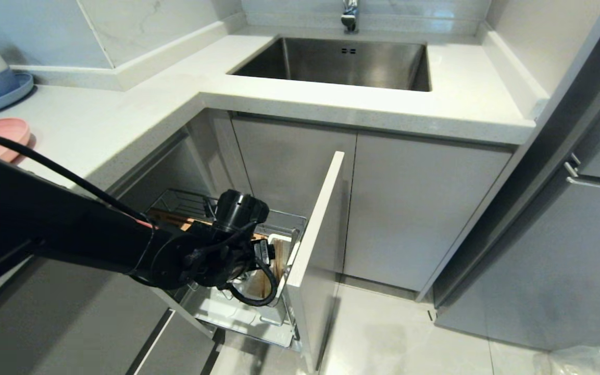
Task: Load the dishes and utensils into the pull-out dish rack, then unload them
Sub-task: Take the chopsticks out of the cupboard
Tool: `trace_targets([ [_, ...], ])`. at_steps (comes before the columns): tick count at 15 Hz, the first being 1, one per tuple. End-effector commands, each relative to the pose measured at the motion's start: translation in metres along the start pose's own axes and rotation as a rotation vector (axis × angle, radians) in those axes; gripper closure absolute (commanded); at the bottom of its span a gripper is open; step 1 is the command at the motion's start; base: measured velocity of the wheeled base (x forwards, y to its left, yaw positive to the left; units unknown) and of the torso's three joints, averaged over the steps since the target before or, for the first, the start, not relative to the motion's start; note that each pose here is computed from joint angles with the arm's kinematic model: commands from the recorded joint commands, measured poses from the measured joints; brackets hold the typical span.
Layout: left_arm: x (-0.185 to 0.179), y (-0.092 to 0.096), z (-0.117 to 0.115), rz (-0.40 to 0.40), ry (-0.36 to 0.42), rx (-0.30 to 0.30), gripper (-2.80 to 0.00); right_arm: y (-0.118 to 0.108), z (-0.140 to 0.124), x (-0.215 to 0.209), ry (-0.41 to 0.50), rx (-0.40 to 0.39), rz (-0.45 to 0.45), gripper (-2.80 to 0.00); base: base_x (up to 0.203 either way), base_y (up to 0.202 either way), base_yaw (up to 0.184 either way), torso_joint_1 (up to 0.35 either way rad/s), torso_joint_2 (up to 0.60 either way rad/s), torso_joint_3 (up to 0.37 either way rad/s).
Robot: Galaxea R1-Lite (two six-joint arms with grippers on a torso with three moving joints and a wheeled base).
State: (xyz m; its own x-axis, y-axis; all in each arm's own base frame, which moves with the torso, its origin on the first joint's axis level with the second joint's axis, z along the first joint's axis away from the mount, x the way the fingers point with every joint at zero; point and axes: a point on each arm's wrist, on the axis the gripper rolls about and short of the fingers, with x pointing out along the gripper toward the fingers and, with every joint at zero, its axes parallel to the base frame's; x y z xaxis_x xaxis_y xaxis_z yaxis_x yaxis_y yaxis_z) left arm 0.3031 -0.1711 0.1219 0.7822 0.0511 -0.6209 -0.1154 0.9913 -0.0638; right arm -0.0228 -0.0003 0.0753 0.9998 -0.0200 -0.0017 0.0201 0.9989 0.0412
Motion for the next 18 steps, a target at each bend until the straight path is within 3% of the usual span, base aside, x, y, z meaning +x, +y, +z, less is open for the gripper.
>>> trace_targets([
  [1,0.002,0.000,-0.001,0.005,0.000,-0.002,-2.80,0.000,0.000,0.000,0.001,0.000,0.000,0.00,0.000,0.000,0.000,0.000,0.00,0.000],
  [6,0.009,0.001,0.007,-0.013,-0.064,-0.070,-2.80,0.000,0.000,0.000,0.001,0.000,0.000,0.00,0.000,0.000,0.000,0.000,0.00,0.000],
  [18,0.038,-0.004,-0.006,0.014,-0.108,-0.099,-2.80,0.000,0.000,0.000,0.001,0.000,0.000,0.00,0.000,0.000,0.000,0.000,0.00,0.000],
])
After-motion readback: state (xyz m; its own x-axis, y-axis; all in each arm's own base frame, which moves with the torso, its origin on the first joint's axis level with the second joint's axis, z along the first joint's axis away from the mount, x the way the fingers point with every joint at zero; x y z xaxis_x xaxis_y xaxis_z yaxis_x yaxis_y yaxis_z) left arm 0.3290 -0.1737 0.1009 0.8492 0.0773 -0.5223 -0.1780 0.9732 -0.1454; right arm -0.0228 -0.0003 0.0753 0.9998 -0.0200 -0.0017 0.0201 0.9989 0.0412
